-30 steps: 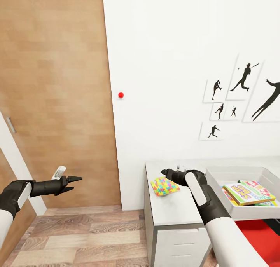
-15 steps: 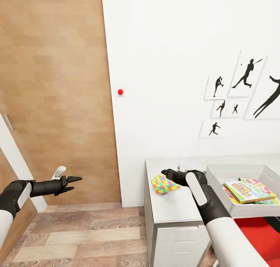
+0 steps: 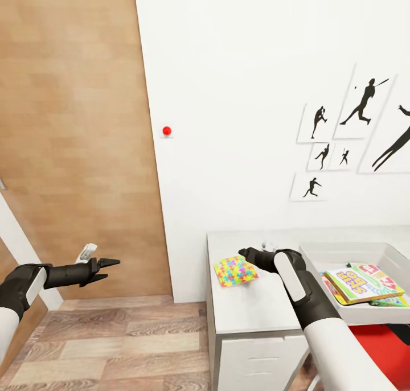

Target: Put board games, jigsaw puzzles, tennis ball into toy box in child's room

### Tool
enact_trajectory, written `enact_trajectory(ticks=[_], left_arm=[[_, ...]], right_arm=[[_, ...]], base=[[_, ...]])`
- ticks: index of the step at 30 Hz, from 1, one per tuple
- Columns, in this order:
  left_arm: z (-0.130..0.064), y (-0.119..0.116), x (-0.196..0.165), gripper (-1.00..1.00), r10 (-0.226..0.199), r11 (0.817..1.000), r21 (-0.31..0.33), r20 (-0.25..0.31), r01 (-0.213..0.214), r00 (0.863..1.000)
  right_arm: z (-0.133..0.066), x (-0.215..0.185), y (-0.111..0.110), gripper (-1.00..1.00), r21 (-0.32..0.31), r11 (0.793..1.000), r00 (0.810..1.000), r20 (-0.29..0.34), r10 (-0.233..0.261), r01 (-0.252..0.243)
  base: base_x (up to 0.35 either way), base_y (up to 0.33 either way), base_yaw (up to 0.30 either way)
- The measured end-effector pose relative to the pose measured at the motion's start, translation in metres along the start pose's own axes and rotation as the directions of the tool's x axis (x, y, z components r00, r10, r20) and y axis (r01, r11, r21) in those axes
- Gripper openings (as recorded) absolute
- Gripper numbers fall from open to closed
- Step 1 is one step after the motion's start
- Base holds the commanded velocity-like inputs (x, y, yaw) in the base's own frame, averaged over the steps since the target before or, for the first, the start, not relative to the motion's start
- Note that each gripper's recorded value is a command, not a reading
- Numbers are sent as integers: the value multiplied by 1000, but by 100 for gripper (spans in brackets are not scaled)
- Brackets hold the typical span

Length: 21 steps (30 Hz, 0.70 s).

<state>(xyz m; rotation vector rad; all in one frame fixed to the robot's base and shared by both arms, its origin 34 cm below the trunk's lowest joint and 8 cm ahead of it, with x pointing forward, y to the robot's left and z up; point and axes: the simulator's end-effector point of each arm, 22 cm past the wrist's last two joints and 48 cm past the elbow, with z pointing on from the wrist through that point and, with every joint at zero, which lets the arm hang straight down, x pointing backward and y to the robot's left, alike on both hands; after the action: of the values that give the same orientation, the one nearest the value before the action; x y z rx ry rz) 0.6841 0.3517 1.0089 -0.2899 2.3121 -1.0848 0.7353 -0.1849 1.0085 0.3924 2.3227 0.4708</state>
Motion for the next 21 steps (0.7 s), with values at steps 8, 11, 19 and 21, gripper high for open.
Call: enact_trajectory(ticks=[8,11,19,21], left_arm=[[5,9,4,100,-8,1000,-22,-10,8,1000],[7,11,5,100,-11,1000,-25,-13,11,1000],[11,27,8,100,-14,997,-79,-19,13,1000],[12,34,8,100,-12,995,-104,-19,10,1000]], right_arm=[[4,-1,-18,100,28,1000,1000,-4,1,-1],[5,0,-21,100,33,999,1000,-7,1,-1],[10,2,-29,100,46,999,1000,-11,4,-3],[11,3,-30,100,49,999,1000,-10,5,-5]], base=[[24,-27,0],[85,-88,0],[140,-153,0],[72,-81,0]])
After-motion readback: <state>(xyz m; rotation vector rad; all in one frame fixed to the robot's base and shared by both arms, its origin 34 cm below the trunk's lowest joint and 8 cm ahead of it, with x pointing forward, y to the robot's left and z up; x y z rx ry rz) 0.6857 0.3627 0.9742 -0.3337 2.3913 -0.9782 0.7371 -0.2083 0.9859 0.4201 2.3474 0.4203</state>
